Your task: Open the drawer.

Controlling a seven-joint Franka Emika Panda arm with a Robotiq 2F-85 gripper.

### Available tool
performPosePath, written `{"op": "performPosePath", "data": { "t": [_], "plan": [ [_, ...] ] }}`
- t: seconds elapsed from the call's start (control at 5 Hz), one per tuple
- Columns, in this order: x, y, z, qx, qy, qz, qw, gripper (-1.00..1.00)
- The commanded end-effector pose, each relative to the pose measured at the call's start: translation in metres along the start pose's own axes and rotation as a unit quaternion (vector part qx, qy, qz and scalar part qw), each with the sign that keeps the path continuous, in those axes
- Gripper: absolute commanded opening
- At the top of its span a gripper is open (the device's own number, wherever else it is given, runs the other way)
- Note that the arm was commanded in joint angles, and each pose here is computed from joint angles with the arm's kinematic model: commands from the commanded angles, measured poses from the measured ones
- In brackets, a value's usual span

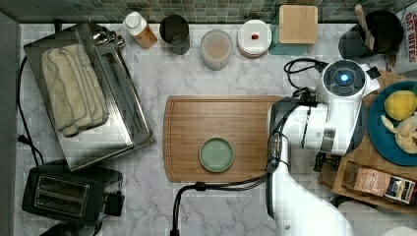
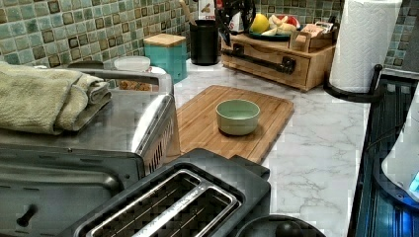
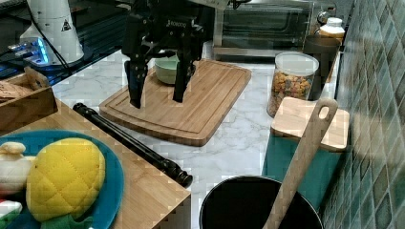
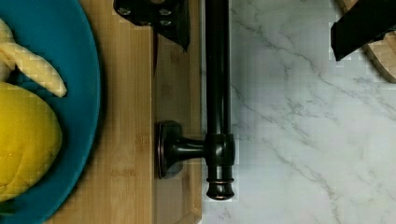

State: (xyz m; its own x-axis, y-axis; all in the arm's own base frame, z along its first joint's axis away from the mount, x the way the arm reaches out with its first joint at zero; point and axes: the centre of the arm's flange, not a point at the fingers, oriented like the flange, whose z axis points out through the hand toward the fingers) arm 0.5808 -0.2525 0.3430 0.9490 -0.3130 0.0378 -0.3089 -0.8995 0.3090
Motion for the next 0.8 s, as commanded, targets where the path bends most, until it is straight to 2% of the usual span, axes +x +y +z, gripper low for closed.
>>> {"op": "performPosePath", "data": {
  "t": [0.2, 0.8],
  "plan": [
    [-0.016, 0.047, 0.05, 0.015, -0.015, 0.018, 1.0, 1.0],
    [-0.028, 0.03, 0.088, 0.016, -0.025, 0.04, 0.999, 1.0]
  ]
}}
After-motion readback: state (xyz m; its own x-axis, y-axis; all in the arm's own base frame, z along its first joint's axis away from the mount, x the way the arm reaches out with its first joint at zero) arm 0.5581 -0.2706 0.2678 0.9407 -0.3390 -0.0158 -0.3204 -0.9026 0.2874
